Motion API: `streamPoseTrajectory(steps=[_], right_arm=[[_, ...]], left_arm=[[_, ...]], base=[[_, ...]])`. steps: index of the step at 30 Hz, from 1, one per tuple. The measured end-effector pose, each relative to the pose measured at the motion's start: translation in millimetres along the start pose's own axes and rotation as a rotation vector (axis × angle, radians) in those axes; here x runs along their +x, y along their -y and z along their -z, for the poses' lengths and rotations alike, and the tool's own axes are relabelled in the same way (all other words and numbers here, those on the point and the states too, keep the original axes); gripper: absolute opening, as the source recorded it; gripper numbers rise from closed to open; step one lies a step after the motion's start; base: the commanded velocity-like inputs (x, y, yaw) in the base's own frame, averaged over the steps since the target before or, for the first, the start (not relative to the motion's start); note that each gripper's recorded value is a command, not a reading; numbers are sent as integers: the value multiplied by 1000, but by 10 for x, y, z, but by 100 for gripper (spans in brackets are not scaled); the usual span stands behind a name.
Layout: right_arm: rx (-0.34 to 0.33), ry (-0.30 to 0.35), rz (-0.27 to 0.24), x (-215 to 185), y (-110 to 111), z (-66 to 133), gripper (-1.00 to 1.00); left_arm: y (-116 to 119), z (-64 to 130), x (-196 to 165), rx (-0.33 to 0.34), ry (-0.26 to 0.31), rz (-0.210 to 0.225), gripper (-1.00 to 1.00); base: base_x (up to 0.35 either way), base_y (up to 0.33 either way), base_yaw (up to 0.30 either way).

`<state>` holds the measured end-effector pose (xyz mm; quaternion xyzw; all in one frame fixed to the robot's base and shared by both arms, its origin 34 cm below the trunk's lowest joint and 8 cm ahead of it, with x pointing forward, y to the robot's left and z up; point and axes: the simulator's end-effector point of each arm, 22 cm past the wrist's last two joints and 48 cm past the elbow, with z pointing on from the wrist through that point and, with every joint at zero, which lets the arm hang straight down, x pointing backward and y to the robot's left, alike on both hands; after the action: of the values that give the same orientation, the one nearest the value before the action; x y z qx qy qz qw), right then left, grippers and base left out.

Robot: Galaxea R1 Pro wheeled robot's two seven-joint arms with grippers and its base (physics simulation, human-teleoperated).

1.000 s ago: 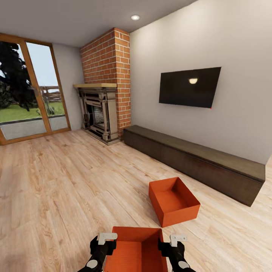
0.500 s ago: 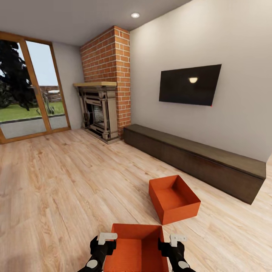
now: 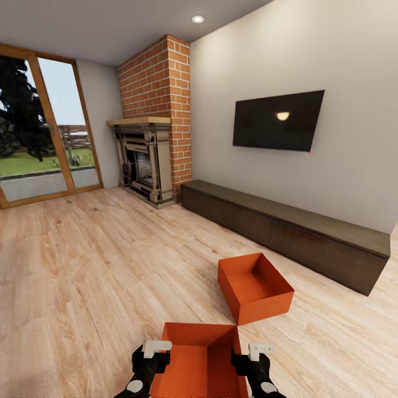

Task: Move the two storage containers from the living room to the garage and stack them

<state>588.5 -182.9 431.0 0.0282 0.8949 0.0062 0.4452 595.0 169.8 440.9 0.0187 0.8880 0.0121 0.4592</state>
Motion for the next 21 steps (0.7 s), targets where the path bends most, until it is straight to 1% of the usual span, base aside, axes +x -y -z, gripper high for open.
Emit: streamPoseTrajectory(steps=[21], right_arm=[[-1,0,0,416,15,-196,100]], left_arm=[[22,-183,420,1,1,-1,100]], base=[[0,0,0]])
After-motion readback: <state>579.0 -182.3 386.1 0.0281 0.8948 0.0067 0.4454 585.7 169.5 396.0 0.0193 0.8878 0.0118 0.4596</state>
